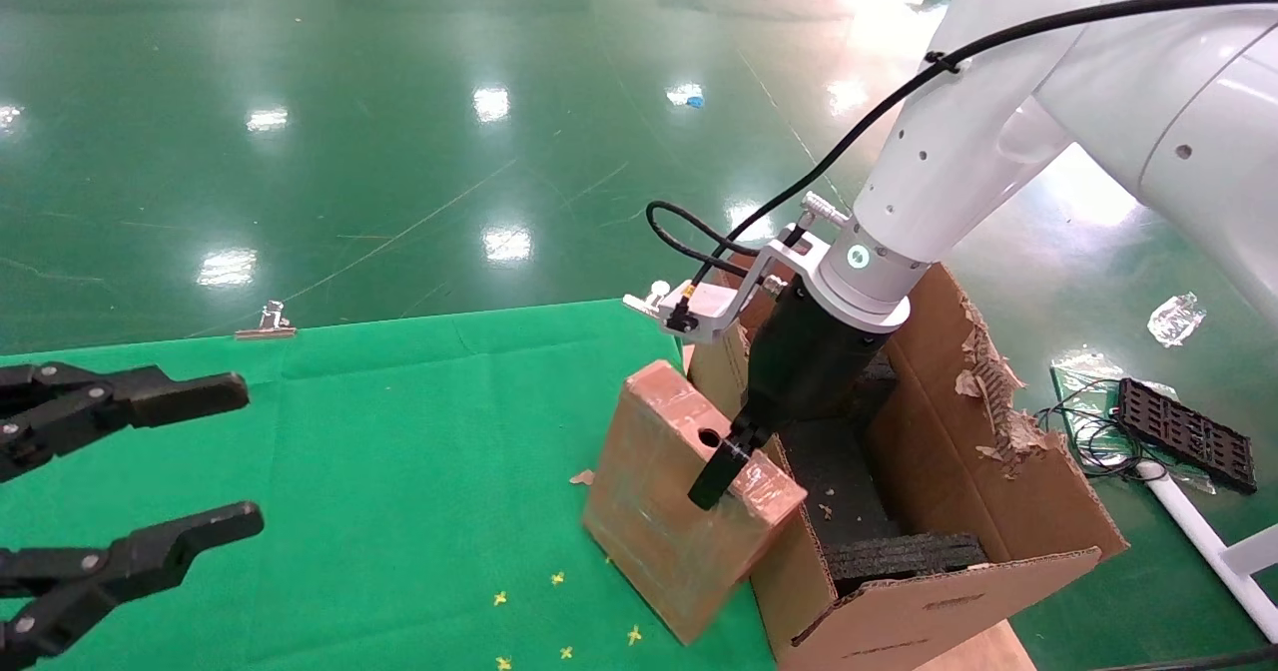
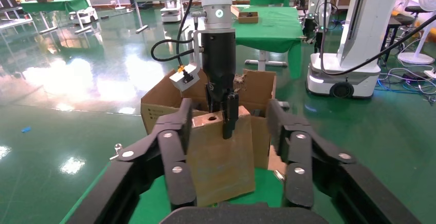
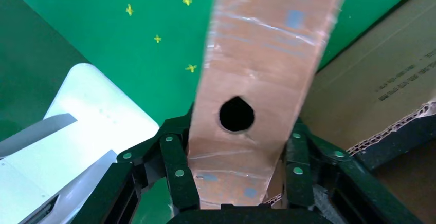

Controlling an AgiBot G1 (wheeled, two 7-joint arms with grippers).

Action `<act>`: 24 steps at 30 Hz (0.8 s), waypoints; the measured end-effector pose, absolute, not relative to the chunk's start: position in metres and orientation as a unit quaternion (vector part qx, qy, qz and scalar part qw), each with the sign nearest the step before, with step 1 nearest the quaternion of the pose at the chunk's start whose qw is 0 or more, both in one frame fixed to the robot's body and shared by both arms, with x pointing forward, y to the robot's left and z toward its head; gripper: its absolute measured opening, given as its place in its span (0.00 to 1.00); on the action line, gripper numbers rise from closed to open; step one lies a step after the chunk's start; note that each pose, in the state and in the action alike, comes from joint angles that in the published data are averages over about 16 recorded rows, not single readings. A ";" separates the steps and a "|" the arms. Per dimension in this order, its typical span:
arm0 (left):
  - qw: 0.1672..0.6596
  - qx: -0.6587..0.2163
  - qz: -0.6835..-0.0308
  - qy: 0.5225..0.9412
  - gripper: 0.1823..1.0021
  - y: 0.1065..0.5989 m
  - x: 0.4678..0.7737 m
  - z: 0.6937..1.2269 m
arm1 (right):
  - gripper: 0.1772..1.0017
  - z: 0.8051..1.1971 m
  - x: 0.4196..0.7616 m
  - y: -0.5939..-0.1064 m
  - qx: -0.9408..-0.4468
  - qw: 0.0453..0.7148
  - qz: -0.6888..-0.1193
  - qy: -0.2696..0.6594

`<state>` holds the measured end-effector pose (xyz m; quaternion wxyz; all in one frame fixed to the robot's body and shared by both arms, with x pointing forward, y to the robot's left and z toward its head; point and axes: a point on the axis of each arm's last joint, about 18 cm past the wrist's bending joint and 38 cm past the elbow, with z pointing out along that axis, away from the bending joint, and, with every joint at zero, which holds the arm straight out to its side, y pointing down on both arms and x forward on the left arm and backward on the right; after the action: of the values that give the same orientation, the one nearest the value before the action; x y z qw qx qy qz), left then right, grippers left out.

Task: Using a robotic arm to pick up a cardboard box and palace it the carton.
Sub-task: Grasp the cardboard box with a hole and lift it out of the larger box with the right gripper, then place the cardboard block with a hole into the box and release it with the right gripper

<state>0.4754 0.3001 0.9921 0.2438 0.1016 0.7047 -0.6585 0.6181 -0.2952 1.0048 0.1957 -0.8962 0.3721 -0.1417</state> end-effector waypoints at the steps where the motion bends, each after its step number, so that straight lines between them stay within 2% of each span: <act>1: 0.244 0.102 -0.659 0.705 0.57 0.300 0.475 0.992 | 0.49 1.008 0.618 -0.296 -0.896 0.200 -0.145 0.370; 9: 0.244 0.102 -0.659 0.705 0.35 0.300 0.475 0.992 | 0.29 1.069 0.610 -0.313 -0.875 0.256 -0.213 0.351; 18: 0.244 0.102 -0.659 0.705 0.14 0.300 0.475 0.992 | 0.21 1.150 0.580 -0.388 -0.799 0.320 -0.317 0.399; 24: 0.244 0.102 -0.659 0.705 0.07 0.300 0.475 0.992 | 0.20 1.152 0.559 -0.453 -0.739 0.333 -0.330 0.484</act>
<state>0.4754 0.3001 0.9921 0.2438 0.1016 0.7047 -0.6585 0.5586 -0.4528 1.1523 0.3334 -0.7386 0.4844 -0.3296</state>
